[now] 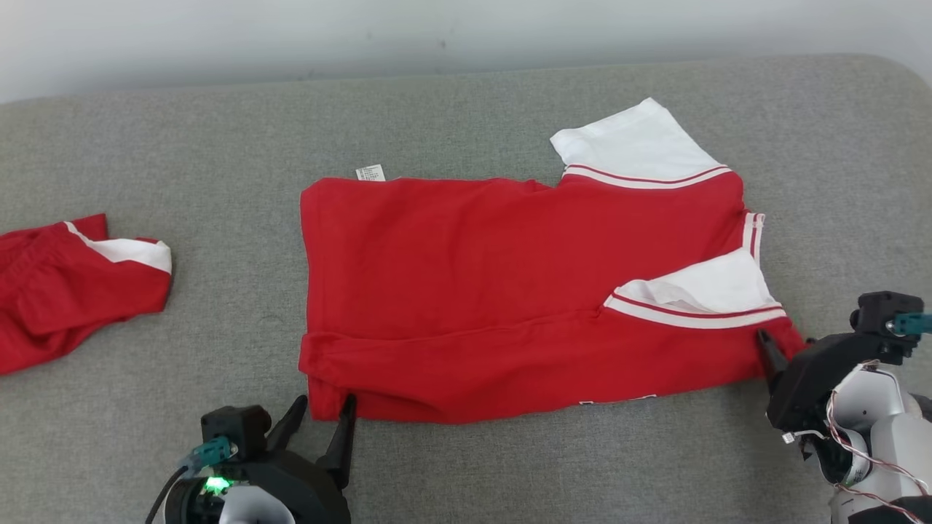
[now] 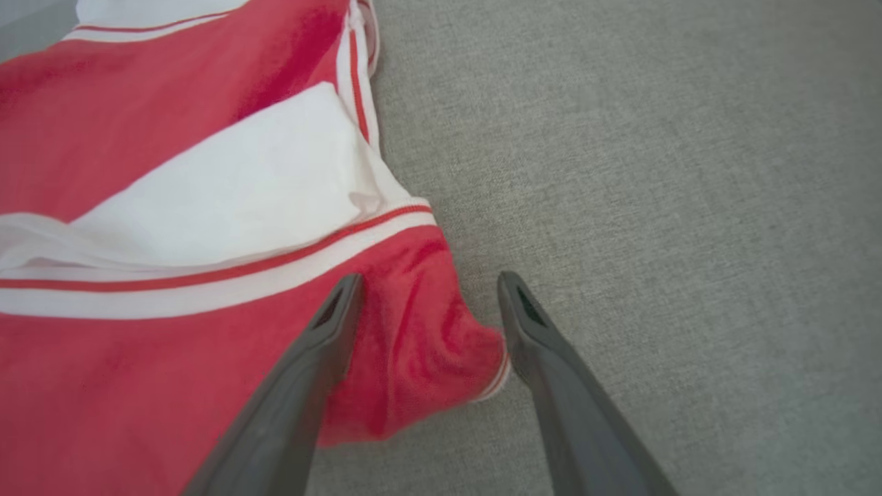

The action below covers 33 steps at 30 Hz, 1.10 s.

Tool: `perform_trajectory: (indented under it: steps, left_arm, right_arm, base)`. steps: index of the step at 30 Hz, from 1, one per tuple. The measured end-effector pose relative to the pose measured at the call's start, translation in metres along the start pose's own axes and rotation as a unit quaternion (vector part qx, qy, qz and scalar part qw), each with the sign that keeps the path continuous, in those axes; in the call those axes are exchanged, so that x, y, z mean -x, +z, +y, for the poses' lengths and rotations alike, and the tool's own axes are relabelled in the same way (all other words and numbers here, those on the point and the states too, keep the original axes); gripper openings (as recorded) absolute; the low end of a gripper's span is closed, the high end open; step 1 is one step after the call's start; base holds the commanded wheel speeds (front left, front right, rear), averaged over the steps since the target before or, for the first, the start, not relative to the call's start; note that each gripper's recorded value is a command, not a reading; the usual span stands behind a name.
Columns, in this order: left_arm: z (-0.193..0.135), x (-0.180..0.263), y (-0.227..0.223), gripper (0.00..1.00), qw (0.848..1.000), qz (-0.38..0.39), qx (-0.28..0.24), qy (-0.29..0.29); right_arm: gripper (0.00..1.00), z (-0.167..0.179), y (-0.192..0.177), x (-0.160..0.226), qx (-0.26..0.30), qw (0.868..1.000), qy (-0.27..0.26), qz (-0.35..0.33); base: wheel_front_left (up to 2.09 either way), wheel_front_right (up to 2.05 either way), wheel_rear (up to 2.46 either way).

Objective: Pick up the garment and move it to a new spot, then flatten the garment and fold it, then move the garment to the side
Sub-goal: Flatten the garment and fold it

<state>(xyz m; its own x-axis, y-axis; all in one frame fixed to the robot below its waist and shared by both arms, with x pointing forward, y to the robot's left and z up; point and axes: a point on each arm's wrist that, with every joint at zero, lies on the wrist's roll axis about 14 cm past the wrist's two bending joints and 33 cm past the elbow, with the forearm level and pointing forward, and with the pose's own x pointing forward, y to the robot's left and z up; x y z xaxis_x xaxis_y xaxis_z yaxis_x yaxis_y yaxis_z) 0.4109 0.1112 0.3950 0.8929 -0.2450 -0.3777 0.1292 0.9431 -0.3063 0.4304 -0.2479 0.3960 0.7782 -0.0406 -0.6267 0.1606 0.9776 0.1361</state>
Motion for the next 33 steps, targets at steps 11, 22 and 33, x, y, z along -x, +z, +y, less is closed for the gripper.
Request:
perform_trajectory:
  steps: [11, 22, 33]
  left_arm:
    - [0.001, -0.005, -0.011, 0.0, 0.999, 0.04, 0.008, -0.002]
    - [0.002, 0.018, -0.02, 0.0, 0.998, 0.042, 0.035, 0.003]
    - [0.01, 0.05, -0.031, 0.0, 0.998, 0.05, 0.036, 0.022]
  right_arm:
    - [0.0, -0.001, -0.018, -0.011, 0.013, 0.997, -0.006, 0.074]
    - [0.0, -0.001, -0.006, 0.012, -0.024, 1.0, 0.007, -0.003]
    - [0.0, -0.015, -0.029, 0.049, -0.046, 0.999, -0.005, -0.011]
  base:
    - [0.0, 0.0, 0.0]
    - [0.0, 0.0, 0.0]
    - [0.0, 0.0, 0.0]
